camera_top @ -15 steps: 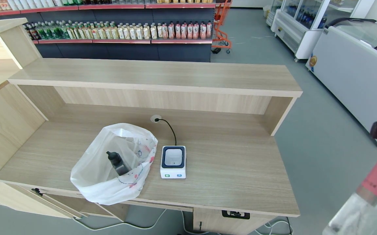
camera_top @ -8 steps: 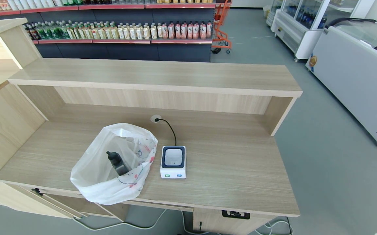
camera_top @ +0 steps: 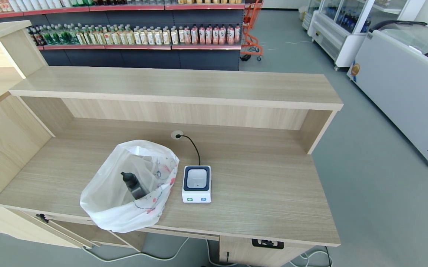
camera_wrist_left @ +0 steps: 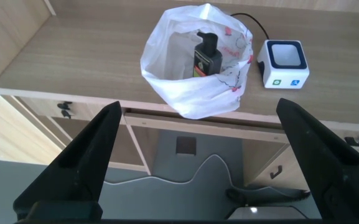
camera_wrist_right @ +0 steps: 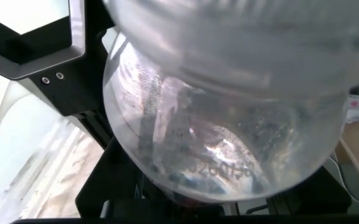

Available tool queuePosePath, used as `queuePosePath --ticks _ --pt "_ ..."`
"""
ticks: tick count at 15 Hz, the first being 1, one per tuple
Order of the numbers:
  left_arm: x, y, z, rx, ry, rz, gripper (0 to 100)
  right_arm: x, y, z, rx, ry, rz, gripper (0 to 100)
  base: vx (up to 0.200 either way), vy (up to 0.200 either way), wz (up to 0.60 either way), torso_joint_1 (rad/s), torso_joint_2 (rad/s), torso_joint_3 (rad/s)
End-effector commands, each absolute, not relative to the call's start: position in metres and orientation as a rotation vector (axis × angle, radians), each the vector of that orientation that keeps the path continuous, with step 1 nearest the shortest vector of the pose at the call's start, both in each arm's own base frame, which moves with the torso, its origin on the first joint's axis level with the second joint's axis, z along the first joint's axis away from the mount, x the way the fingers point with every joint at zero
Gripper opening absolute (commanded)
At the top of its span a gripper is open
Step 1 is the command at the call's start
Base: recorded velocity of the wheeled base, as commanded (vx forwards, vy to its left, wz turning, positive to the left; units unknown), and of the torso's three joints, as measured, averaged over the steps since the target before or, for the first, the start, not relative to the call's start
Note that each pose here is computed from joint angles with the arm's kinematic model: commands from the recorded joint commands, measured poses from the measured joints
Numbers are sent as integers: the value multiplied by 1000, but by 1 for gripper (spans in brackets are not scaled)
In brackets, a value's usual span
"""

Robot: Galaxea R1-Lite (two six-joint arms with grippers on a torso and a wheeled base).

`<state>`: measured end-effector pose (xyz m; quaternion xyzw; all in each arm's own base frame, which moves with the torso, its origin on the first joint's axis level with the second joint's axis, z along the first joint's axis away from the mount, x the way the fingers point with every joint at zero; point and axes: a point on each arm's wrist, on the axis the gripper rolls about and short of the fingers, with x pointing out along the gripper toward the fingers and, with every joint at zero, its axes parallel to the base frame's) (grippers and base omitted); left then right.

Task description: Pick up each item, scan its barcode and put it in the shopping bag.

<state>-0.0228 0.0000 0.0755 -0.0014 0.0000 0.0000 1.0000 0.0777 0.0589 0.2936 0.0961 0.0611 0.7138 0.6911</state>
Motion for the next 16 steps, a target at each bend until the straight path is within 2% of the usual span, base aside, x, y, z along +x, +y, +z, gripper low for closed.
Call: queuePosePath --ticks 1,13,16 --pt "-23 0 76 -3 -2 0 100 75 56 293 217 138 1581 0 0 0 0 0 0 0" --pt "-23 0 76 -3 -2 0 100 78 54 288 193 132 1542 0 0 0 0 0 0 0" --pt "-23 0 76 -3 -2 0 100 87 48 273 123 156 1421 0 0 0 0 0 0 0"
